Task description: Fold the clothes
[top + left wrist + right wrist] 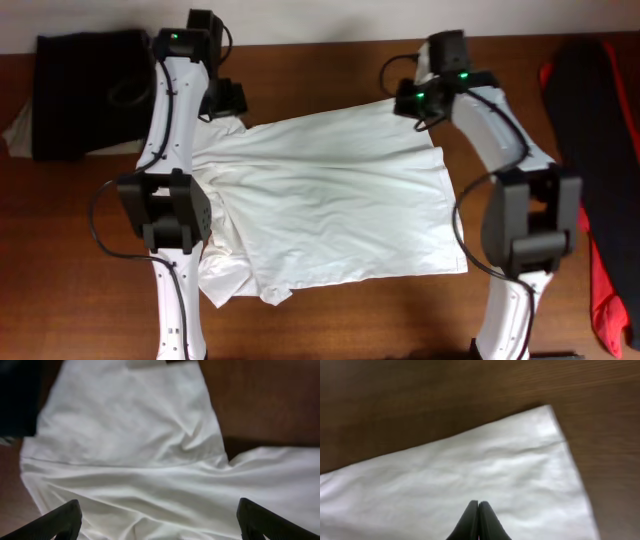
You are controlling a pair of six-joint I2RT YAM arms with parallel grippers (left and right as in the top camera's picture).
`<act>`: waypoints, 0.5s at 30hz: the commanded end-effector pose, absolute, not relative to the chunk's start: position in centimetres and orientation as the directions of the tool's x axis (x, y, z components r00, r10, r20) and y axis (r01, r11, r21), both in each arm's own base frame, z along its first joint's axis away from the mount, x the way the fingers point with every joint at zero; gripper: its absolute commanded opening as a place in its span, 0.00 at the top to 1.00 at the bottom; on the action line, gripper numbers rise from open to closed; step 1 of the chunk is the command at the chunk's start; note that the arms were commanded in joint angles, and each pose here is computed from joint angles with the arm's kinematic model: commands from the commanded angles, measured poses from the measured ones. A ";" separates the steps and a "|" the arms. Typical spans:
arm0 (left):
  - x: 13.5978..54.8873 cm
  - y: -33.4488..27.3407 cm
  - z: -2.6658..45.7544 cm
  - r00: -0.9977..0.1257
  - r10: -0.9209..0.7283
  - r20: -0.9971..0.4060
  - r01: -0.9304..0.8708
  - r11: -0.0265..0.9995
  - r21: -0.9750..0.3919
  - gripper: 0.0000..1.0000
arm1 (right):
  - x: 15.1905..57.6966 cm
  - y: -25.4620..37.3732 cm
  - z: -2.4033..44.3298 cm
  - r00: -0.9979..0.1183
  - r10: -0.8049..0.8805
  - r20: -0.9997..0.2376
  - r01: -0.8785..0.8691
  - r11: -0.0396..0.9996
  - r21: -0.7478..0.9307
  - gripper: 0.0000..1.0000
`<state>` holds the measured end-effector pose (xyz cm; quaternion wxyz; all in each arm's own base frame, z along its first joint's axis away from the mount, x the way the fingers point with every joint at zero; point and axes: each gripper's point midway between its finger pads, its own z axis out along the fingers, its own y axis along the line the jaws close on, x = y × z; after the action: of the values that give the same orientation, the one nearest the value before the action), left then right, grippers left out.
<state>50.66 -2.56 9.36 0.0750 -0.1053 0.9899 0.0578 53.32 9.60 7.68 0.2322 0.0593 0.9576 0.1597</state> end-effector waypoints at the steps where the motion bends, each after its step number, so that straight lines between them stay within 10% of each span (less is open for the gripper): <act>1: 49.9 -2.6 8.1 -0.974 -0.195 -0.117 -0.208 0.973 0.104 0.01 | 54.1 9.5 5.2 -0.886 0.235 -0.399 0.093 0.934 0.344 0.96; 15: 50.4 -2.9 7.9 -0.973 -0.191 -0.130 -0.204 0.974 0.100 0.01 | 54.2 4.1 -1.7 -0.882 0.249 -0.400 0.241 0.968 0.071 0.96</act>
<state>50.52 -2.62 8.59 0.0681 -0.1044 0.9905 0.0581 54.32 7.56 0.46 0.2102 0.1032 0.9677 0.0931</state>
